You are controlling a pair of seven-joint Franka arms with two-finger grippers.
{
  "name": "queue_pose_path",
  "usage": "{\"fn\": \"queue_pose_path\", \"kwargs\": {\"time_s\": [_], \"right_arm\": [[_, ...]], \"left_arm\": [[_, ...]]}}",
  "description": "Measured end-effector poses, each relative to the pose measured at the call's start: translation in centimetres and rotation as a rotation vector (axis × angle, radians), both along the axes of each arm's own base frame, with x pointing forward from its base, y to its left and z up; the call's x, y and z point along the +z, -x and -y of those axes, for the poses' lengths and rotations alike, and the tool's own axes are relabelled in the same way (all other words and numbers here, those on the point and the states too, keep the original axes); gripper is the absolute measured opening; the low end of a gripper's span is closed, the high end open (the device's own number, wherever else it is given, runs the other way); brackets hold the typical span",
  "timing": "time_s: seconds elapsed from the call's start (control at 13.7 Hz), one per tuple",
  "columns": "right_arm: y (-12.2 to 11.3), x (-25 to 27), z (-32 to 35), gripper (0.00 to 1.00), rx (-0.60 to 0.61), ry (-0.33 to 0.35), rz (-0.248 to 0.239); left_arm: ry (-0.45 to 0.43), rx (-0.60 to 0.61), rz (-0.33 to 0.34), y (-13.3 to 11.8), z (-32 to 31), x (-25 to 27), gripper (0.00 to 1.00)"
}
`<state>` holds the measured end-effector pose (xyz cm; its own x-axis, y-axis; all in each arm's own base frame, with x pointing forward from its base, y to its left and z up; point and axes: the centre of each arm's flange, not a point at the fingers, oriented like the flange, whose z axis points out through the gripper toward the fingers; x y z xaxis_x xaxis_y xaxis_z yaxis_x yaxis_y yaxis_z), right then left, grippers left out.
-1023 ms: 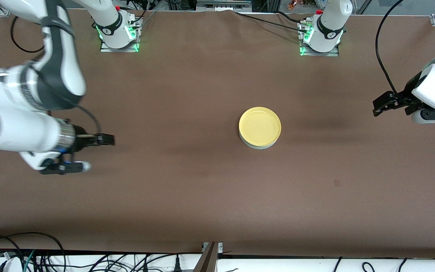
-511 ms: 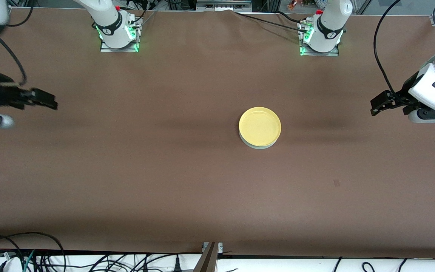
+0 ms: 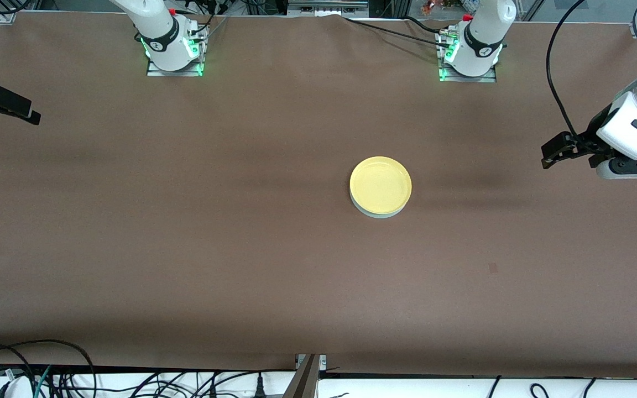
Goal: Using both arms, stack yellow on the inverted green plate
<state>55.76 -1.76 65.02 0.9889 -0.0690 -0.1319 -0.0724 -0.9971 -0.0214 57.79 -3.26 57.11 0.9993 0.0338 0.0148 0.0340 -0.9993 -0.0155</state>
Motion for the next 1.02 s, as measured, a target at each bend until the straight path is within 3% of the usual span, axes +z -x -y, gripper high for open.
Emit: {"fn": "queue_pose_path", "kwargs": {"time_s": [1.02], "right_arm": [[0.1,-2.0,-1.4,1.00,0.030,0.040,-0.053]], "left_arm": [[0.000,-0.002,-0.009,-0.1,0.1,0.0,1.00]]}}
